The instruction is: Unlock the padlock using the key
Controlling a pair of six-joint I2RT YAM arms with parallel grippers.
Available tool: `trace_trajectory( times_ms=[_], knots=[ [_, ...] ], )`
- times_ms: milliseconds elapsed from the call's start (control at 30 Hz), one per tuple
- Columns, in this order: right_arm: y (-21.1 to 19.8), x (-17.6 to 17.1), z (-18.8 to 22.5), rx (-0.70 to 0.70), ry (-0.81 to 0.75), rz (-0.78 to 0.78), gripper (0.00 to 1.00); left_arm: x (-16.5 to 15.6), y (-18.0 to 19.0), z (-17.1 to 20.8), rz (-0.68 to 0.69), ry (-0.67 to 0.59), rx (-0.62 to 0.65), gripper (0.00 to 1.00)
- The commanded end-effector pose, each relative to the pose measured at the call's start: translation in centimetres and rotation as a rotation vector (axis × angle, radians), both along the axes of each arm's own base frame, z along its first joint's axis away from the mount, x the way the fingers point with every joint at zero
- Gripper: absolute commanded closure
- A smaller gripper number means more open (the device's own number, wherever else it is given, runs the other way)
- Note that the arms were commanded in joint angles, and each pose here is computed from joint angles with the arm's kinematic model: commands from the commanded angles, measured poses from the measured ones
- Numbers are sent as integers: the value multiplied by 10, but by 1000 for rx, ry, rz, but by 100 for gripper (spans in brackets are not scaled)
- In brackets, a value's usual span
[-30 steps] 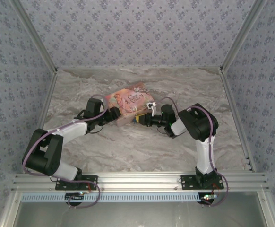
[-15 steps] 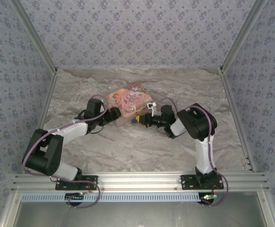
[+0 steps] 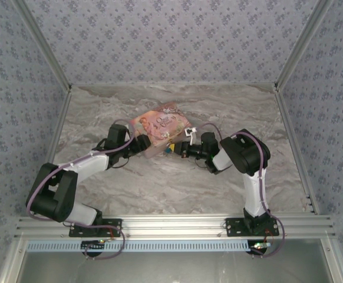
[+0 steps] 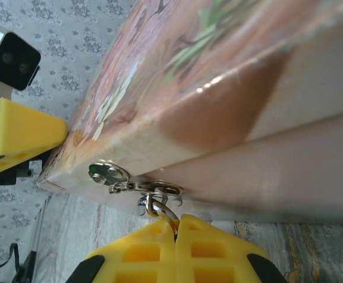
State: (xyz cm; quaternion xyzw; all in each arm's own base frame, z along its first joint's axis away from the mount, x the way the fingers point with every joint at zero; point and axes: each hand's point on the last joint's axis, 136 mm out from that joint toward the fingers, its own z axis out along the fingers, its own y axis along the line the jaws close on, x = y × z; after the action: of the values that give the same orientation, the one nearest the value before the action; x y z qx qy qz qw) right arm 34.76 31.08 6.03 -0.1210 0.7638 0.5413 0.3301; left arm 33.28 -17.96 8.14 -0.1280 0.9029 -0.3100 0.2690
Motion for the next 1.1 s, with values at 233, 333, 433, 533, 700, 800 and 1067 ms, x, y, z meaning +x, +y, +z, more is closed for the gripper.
trace_trajectory(
  times_ms=[233, 333, 433, 533, 700, 800, 1067],
  knots=[
    [-18, 23, 32, 112, -10, -126, 100, -28, 11, -30, 1, 106, 54, 22],
    [-16, 25, 36, 132, -1, -132, 100, -29, 11, -31, 0, 108, 54, 22],
    [-17, 29, 42, 154, 4, -143, 100, -29, 11, -32, -1, 109, 56, 22],
    [-17, 32, 47, 172, 11, -156, 100, -30, 11, -32, -1, 109, 58, 21],
    [-20, 39, 54, 200, 30, -189, 100, -30, 12, -33, 0, 109, 61, 21],
    [-24, 45, 54, 210, 48, -221, 100, -30, 13, -35, 4, 112, 67, 20],
    [-33, 51, 44, 175, 68, -254, 100, -31, 18, -34, 28, 108, 78, 18]
  ],
)
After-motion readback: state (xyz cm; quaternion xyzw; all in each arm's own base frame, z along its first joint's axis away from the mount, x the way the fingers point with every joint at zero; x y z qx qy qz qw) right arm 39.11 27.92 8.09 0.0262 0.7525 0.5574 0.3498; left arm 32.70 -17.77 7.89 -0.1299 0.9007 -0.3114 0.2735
